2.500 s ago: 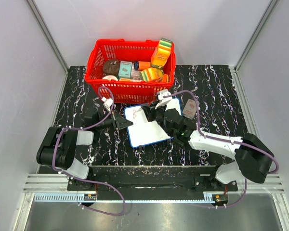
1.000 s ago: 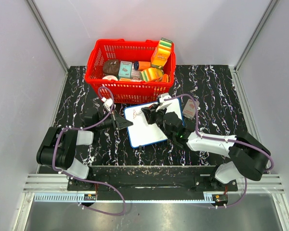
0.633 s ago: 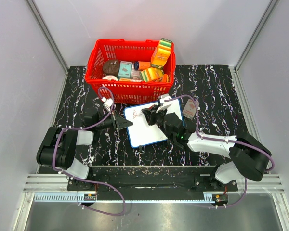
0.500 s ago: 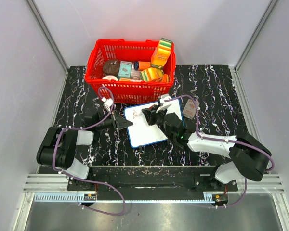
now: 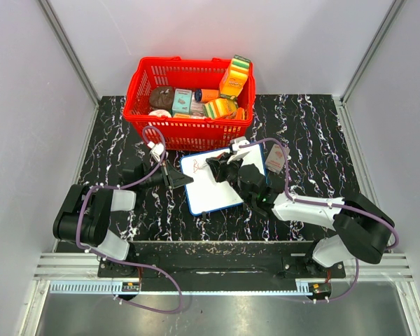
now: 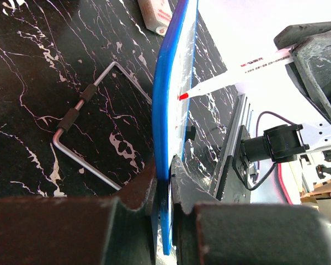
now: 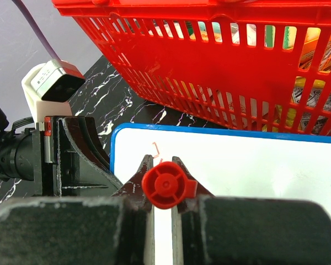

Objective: Write a sentence on the whiteboard

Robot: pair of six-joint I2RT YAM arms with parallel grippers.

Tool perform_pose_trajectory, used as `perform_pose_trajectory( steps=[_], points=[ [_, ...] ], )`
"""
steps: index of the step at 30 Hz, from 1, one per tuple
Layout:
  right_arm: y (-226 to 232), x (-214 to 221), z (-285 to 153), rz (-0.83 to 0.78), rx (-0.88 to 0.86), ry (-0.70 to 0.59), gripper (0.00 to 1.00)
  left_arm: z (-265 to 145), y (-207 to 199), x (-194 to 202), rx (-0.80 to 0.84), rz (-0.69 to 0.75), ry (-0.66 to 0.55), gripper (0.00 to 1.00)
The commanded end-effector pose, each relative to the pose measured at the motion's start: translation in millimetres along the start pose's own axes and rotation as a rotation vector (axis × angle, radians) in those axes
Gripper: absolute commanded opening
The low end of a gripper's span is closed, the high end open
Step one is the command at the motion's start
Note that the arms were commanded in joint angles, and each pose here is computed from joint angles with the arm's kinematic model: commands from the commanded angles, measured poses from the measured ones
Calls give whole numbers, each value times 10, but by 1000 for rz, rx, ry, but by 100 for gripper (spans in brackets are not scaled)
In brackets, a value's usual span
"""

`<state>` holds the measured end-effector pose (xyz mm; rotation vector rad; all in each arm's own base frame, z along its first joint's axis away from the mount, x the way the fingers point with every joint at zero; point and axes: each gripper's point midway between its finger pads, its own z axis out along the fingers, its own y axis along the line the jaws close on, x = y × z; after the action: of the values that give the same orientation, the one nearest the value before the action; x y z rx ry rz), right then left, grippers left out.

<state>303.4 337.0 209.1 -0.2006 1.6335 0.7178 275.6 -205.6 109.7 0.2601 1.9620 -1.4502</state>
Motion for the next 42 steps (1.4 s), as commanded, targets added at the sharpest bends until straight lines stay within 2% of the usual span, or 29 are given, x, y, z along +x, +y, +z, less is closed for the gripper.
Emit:
perform_pose_trajectory(
  steps=[1,27,42],
  points=[
    [-48,-94,7,-11,44,-31,0,40,73,-85,-29,106,-26,0],
    [1,-210,103,-2,44,-77,0,39,68,-86,-27,108,-26,0],
    [-132,-243,123,-8,102,-82,0,37,68,-81,-28,109,-25,0]
  ],
)
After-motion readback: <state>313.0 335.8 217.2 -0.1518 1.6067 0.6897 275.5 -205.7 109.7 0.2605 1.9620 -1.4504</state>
